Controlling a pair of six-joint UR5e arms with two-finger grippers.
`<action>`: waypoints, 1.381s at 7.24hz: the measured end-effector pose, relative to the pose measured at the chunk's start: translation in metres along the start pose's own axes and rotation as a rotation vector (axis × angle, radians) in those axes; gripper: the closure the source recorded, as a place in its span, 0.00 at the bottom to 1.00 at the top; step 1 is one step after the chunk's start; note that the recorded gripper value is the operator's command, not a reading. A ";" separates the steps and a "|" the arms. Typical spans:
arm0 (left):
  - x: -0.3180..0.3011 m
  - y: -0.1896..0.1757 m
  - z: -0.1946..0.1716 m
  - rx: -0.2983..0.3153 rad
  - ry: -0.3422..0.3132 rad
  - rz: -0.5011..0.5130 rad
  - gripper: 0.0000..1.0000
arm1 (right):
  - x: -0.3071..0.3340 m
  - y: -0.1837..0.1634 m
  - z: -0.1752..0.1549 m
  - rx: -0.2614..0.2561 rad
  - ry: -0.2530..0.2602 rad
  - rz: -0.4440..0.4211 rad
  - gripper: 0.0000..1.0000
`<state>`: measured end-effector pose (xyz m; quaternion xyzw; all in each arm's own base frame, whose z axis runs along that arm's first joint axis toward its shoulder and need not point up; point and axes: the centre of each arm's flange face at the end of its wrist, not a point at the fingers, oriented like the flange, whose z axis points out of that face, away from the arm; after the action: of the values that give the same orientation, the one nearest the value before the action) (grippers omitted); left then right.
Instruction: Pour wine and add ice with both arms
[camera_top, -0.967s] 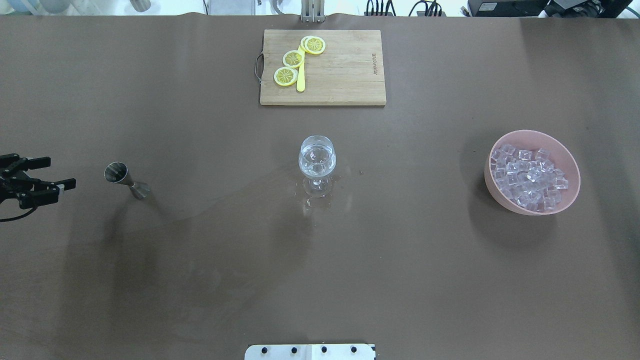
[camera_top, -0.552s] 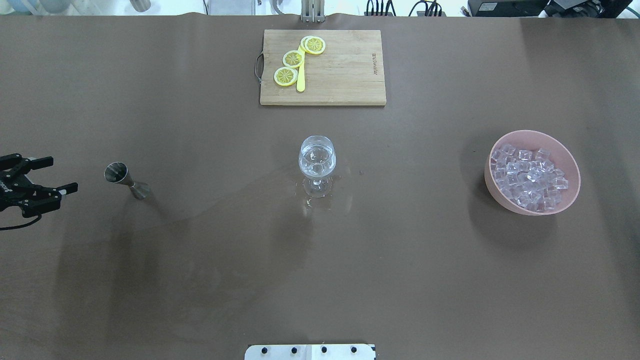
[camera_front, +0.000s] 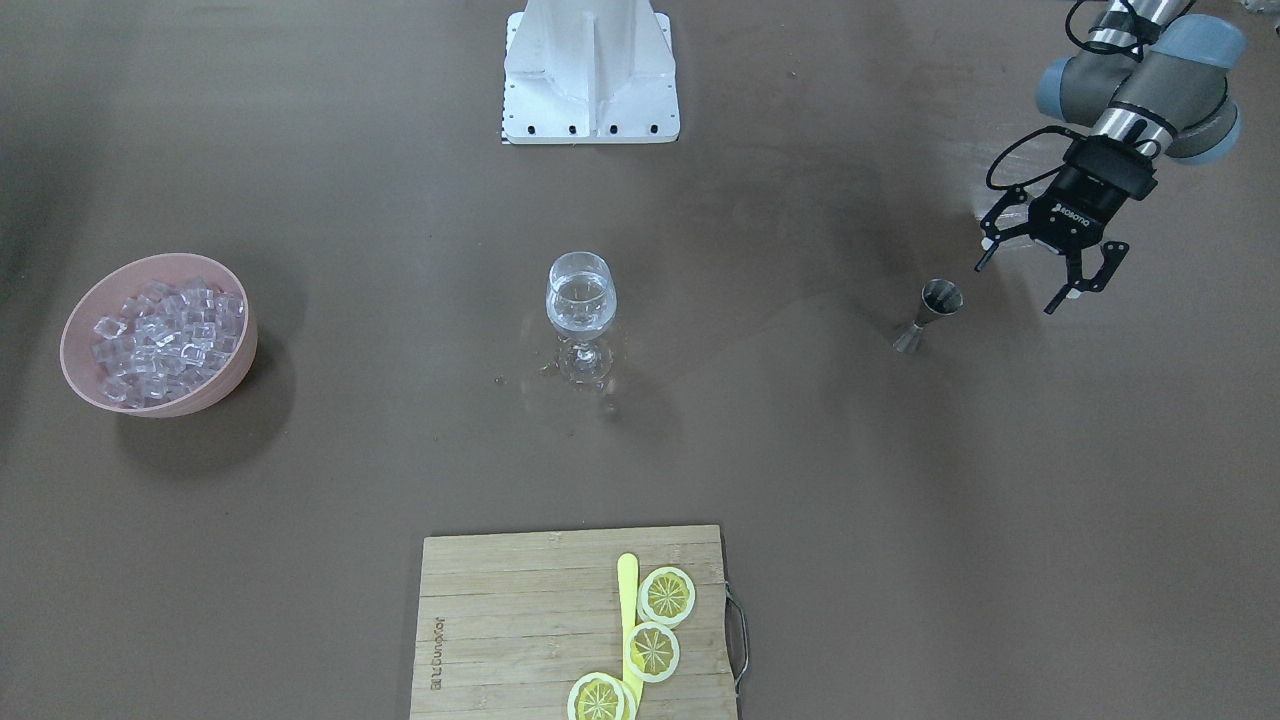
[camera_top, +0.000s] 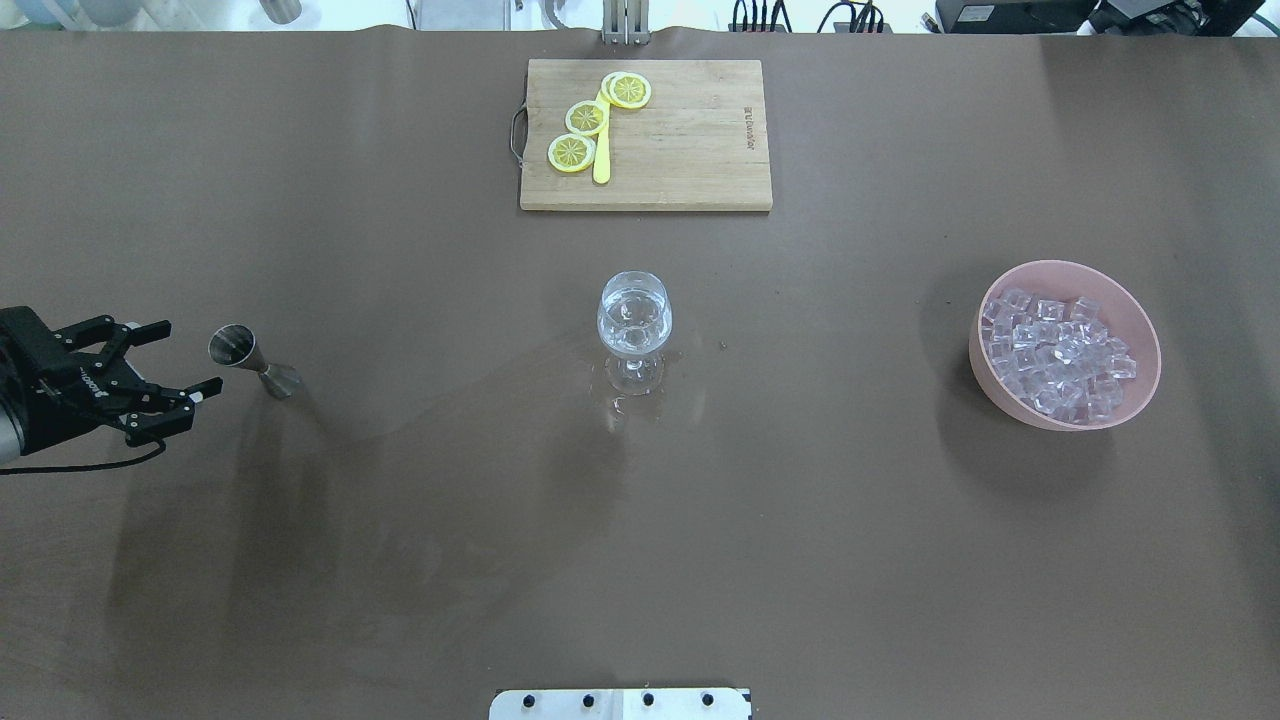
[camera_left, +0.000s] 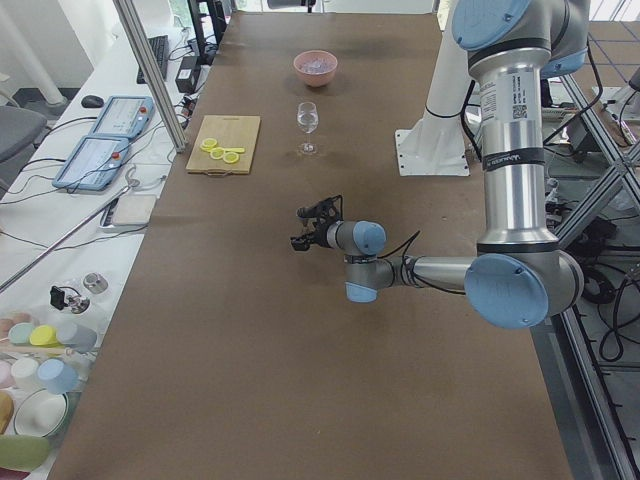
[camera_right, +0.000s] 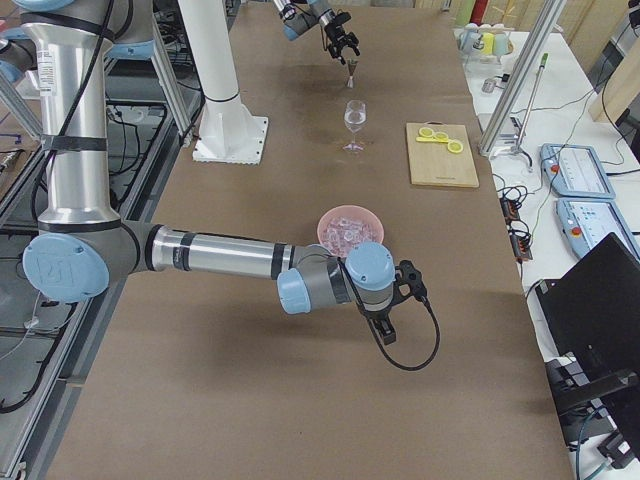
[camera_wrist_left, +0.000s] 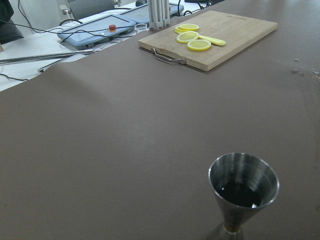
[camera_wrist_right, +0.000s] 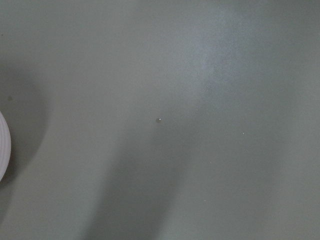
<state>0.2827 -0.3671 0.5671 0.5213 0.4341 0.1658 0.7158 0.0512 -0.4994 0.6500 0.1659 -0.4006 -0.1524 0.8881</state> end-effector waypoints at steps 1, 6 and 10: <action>0.005 0.004 0.006 -0.004 0.004 0.002 0.03 | 0.000 0.000 0.000 -0.001 0.000 0.001 0.00; 0.020 -0.003 0.044 0.013 0.030 -0.004 0.05 | 0.001 0.004 0.001 -0.003 0.000 0.005 0.00; 0.025 -0.008 0.056 0.027 0.046 -0.035 1.00 | 0.000 0.007 0.000 -0.003 0.001 0.006 0.00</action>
<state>0.3398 -0.3869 0.5536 0.5192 0.4617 0.1593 0.7014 0.0523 -0.4931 0.6531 0.1634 -0.4007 -0.1501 0.8890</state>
